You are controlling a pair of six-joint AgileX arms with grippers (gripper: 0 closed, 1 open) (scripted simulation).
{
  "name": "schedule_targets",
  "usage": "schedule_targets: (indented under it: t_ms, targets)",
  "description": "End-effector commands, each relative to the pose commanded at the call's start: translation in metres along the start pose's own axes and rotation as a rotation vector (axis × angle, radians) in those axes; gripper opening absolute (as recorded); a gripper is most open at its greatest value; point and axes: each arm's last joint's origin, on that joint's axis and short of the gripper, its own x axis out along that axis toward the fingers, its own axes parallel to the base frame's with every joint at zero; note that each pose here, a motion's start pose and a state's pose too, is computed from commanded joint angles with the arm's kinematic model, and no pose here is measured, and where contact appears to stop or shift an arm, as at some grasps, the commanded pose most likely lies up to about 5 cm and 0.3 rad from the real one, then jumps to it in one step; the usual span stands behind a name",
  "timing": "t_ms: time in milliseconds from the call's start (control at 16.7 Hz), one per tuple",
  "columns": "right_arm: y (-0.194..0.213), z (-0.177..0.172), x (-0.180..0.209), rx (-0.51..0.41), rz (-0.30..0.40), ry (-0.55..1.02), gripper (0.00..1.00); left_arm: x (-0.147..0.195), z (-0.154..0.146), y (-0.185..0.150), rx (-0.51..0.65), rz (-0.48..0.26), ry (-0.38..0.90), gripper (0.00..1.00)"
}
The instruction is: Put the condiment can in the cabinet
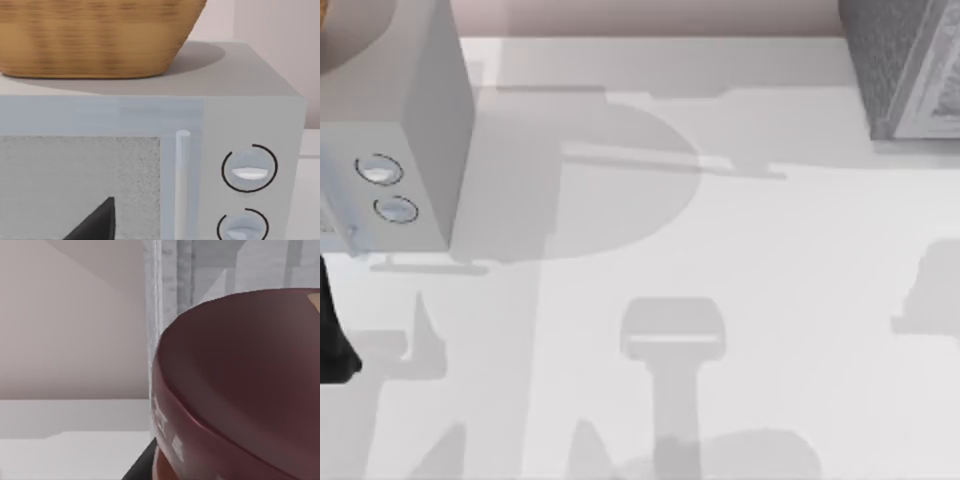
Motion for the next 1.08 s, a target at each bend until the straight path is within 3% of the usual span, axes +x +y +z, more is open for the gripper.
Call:
schedule_targets:
  t_ms: [660,840,1080]
  targets:
    - [0.025,0.223,0.077,-0.007,-0.028,-0.011,0.0,0.0,0.0,0.0,0.0,0.0,0.0,1.0]
    - [0.034,0.258,0.1,-0.012,-0.025,-0.028,0.0,0.0,0.0,0.0,0.0,0.0,0.0,1.0]
    - [0.044,0.28,0.122,-0.017,-0.017,-0.033,0.0,0.0,0.0,0.0,0.0,0.0,0.0,1.0]
